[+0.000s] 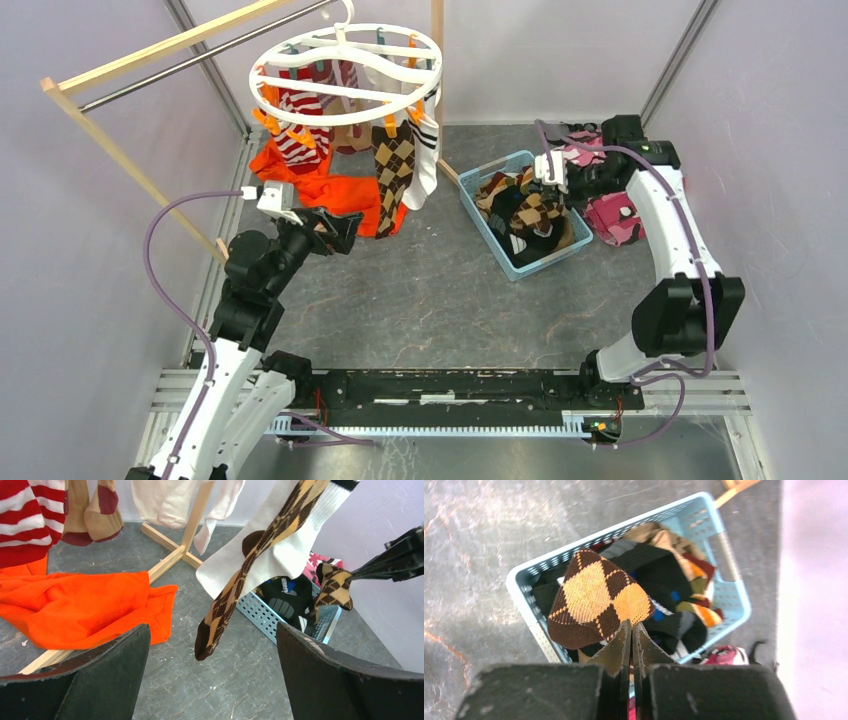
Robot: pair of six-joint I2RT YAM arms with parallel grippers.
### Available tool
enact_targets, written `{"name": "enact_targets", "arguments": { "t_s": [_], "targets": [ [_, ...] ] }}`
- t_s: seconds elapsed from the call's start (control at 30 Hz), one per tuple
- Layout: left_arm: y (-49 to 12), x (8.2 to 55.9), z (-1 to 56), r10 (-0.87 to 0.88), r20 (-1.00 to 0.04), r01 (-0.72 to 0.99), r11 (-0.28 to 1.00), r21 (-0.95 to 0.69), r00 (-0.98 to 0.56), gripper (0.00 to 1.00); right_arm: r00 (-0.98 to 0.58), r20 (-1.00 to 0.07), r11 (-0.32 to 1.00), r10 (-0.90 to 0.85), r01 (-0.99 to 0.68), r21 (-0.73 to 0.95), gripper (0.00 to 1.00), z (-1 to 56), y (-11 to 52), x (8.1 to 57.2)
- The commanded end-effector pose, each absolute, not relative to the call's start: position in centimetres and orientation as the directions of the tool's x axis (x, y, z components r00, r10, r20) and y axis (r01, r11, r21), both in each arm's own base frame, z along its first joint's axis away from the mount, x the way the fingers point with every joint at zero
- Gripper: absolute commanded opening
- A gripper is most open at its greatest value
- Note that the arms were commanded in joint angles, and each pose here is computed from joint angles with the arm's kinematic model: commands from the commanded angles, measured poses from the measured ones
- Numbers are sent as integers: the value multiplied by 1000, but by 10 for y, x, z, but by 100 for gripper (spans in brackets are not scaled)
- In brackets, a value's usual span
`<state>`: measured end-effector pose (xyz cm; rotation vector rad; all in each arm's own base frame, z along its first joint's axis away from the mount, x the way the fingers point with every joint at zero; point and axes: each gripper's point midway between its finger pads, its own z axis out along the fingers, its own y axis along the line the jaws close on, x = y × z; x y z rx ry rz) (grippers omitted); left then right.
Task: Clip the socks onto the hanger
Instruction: Pick up the sock from the bin.
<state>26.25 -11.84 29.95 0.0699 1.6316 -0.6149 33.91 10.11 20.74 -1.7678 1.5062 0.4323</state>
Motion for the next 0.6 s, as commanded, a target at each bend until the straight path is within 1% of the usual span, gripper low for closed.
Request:
{"name": "enact_targets", "arguments": {
  "t_s": [0.0, 0.17, 0.3, 0.37, 0.43, 0.5, 0.57],
  "targets": [
    [-121, 258, 321, -276, -958, 450, 848, -281, -77, 100, 207, -752, 165, -626, -907, -386, 0, 276, 102, 351],
    [-128, 250, 336, -272, -961, 511, 822, -254, -40, 100, 189, -823, 335, -535, -847, -413, 0, 328, 108, 370],
    [-149, 234, 353, -309, -951, 640, 725, -254, -28, 100, 153, -912, 412, -380, -855, -315, 0, 355, 125, 370],
    [-156, 230, 361, -381, -923, 670, 671, -318, -57, 100, 127, -939, 413, -321, -873, -259, 0, 359, 145, 363],
    [-161, 227, 370, -489, -867, 682, 600, -418, -101, 99, 115, -953, 410, -282, -883, -228, 0, 359, 165, 354],
    [-163, 227, 371, -598, -782, 662, 515, -544, -178, 97, 113, -967, 397, -227, -896, -198, 0, 357, 182, 340],
    [-162, 229, 365, -678, -686, 604, 438, -666, -264, 93, 125, -975, 378, -184, -907, -188, 0, 357, 197, 326]
  ]
}}
